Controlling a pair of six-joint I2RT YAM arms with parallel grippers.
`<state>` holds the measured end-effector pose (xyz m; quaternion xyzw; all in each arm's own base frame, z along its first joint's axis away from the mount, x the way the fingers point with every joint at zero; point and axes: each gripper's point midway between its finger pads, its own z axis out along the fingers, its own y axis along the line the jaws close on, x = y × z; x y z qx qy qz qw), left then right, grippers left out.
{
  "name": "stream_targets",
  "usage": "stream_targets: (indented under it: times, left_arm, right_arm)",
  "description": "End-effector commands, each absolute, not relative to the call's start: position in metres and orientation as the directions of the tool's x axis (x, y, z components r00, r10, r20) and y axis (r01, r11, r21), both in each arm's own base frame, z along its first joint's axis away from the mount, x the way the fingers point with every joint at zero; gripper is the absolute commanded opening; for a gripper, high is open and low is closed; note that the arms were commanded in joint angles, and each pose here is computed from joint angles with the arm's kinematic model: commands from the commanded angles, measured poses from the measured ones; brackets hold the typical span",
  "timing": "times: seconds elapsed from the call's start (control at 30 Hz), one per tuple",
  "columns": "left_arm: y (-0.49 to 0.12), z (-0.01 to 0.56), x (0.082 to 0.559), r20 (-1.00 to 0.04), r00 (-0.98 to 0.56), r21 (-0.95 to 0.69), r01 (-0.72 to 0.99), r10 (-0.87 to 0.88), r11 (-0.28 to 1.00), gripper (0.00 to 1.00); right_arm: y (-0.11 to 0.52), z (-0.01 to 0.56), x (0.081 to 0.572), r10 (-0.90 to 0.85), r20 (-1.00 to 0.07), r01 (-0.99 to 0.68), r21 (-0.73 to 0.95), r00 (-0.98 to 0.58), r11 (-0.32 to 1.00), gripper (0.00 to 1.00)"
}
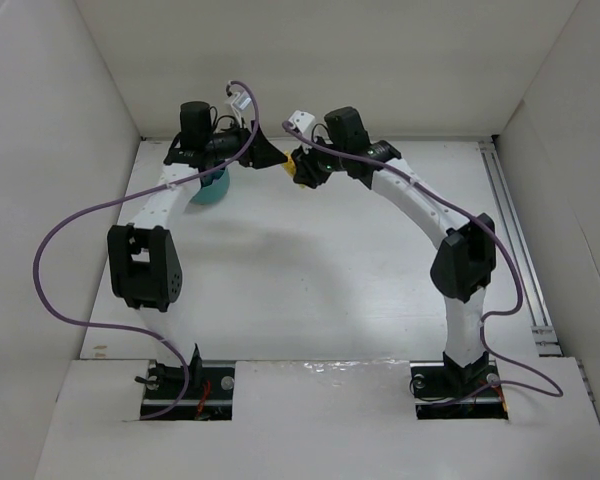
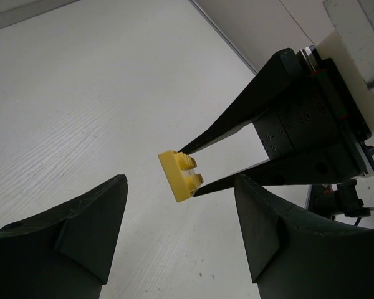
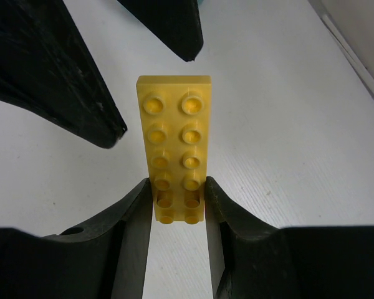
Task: Sort the legos into containers by color
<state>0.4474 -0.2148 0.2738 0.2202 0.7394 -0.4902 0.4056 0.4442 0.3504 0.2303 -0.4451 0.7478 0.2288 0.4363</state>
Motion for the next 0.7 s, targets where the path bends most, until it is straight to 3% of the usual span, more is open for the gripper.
stream_targets:
  times: [0.0, 0.13, 0.27, 0.3, 0.4, 0.47, 0.5, 0.53, 0.57, 0.67]
  left_arm:
    - [-0.222, 0.296, 0.448, -0.846, -0.527, -0.513, 0.768, -0.077, 0.383, 0.65]
    - [-0.222, 0.295, 0.450, -0.846, -0.527, -0.513, 0.768, -0.077, 0.383, 0.58]
    - [-0.223, 0.293, 0.451, -0.846, -0.528, -0.514, 0.771, -0.074, 0.375, 0.44]
    - [-0.223, 0.293, 0.451, -0.846, -0.528, -0.514, 0.771, -0.074, 0.375, 0.39]
    - [-0.223, 0.293, 0.451, -0.846, -0.528, -0.514, 0.771, -0.074, 0.375, 0.11]
    - [-0.221, 0.297, 0.453, -0.853, -0.515, -0.502, 0.768, -0.083, 0.397, 0.02]
    - [-0.220, 0.301, 0.452, -0.862, -0.501, -0.487, 0.773, -0.080, 0.406, 0.02]
    - [-0.218, 0.305, 0.453, -0.868, -0.489, -0.477, 0.771, -0.086, 0.423, 0.00]
    - [-0.215, 0.307, 0.457, -0.879, -0.469, -0.454, 0.763, -0.089, 0.459, 0.00]
    - [-0.185, 0.322, 0.468, -0.904, -0.414, -0.399, 0.730, -0.105, 0.555, 0.00]
  right_arm:
    - [0.363, 0.262, 0.446, -0.413, -0.899, -0.863, -0.086, -0.148, 0.497, 0.00]
    - [0.372, 0.270, 0.443, -0.402, -0.908, -0.866, -0.102, -0.120, 0.490, 0.00]
    - [0.372, 0.274, 0.445, -0.395, -0.910, -0.859, -0.102, -0.123, 0.502, 0.00]
    - [0.372, 0.274, 0.445, -0.395, -0.910, -0.859, -0.102, -0.123, 0.502, 0.00]
    - [0.375, 0.279, 0.448, -0.388, -0.916, -0.846, -0.125, -0.103, 0.518, 0.02]
    - [0.375, 0.280, 0.456, -0.358, -0.927, -0.822, -0.117, -0.111, 0.558, 0.30]
    - [0.375, 0.281, 0.459, -0.342, -0.933, -0.796, -0.120, -0.114, 0.593, 0.50]
    - [0.370, 0.278, 0.457, -0.336, -0.931, -0.781, -0.106, -0.139, 0.616, 0.50]
    - [0.369, 0.283, 0.461, -0.311, -0.942, -0.764, -0.106, -0.128, 0.637, 0.68]
    - [0.339, 0.268, 0.464, -0.269, -0.939, -0.709, -0.041, -0.213, 0.704, 0.79]
